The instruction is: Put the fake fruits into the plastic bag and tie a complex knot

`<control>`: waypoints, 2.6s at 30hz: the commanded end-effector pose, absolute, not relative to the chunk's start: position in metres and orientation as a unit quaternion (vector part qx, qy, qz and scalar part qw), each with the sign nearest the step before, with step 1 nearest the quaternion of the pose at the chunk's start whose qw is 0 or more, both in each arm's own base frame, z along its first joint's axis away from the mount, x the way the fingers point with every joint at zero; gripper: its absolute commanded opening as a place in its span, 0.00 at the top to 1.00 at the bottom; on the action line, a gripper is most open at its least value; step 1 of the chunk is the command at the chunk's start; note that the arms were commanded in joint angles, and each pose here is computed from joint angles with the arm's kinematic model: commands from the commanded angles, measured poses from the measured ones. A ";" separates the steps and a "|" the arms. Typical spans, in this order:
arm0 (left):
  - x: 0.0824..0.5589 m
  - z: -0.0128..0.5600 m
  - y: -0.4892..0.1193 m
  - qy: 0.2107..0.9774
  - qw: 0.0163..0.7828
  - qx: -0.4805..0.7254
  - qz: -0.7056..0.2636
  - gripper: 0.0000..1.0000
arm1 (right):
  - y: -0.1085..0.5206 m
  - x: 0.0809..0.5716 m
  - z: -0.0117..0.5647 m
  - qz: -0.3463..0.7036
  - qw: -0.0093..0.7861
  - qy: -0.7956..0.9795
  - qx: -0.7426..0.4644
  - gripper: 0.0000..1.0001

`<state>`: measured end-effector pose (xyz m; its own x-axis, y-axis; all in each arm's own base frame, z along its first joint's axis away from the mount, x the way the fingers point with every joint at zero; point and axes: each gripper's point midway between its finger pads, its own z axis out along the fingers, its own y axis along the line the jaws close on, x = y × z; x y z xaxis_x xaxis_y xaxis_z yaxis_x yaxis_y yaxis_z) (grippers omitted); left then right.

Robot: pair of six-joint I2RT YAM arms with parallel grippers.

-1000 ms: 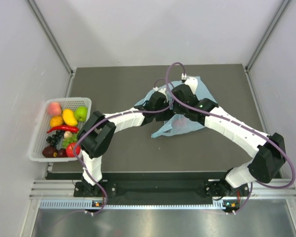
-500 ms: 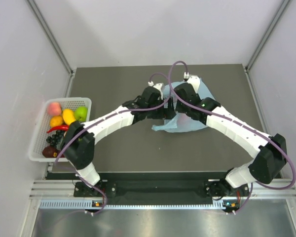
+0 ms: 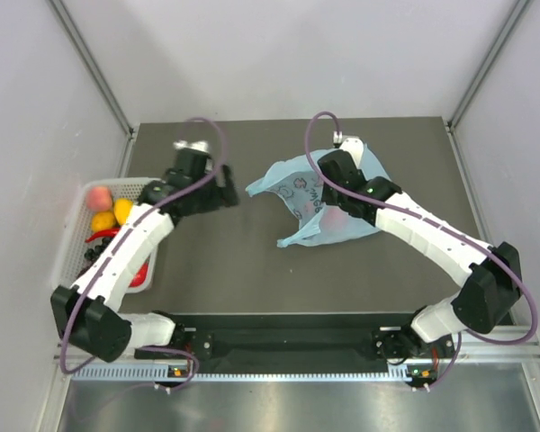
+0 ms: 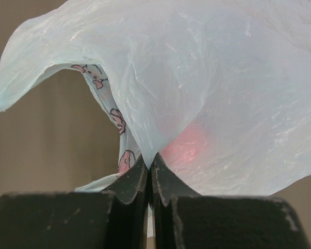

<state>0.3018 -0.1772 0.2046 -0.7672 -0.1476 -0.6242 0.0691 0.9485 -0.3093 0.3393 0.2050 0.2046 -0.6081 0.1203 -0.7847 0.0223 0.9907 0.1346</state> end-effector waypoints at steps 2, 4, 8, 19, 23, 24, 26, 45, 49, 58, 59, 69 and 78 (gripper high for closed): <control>0.306 0.214 -0.057 0.920 0.363 -0.144 -0.035 0.01 | 0.206 0.349 0.209 0.056 0.456 0.888 0.033 1.00; 0.309 0.214 -0.018 0.911 0.363 -0.199 -0.006 0.01 | 0.207 0.349 0.210 0.055 0.456 0.888 0.026 1.00; 0.320 0.203 0.034 0.892 0.345 -0.290 -0.029 0.01 | 0.207 0.350 0.213 0.055 0.459 0.886 0.018 1.00; 0.357 0.178 0.107 0.831 0.354 -0.426 -0.053 0.01 | 0.209 0.348 0.215 0.061 0.461 0.885 -0.001 1.00; 0.369 0.156 0.116 0.827 0.337 -0.448 -0.052 0.01 | 0.208 0.346 0.214 0.064 0.462 0.885 -0.003 1.00; 0.371 0.153 0.118 0.825 0.336 -0.452 -0.050 0.01 | 0.208 0.345 0.214 0.064 0.463 0.884 -0.003 1.00; 0.374 0.146 0.120 0.820 0.334 -0.461 -0.050 0.01 | 0.208 0.345 0.214 0.066 0.464 0.883 -0.005 1.00; 0.414 0.069 0.139 0.806 0.300 -0.508 -0.044 0.28 | 0.205 0.336 0.222 0.082 0.473 0.877 -0.017 1.00; 0.418 0.071 0.137 0.805 0.303 -0.507 -0.053 0.56 | 0.202 0.335 0.225 0.077 0.475 0.876 -0.019 1.00; 0.394 0.137 0.120 0.789 0.374 -0.480 -0.084 0.64 | 0.204 0.334 0.225 0.078 0.472 0.878 -0.020 1.00; 0.390 0.139 0.115 0.790 0.375 -0.477 -0.089 0.64 | 0.203 0.335 0.226 0.077 0.472 0.878 -0.019 1.00; 0.358 0.209 0.021 0.797 0.435 -0.371 -0.196 0.63 | 0.206 0.338 0.231 0.077 0.473 0.878 -0.020 1.00; 0.337 0.228 -0.131 0.799 0.462 -0.239 -0.302 0.64 | 0.213 0.336 0.237 0.097 0.467 0.878 -0.024 1.00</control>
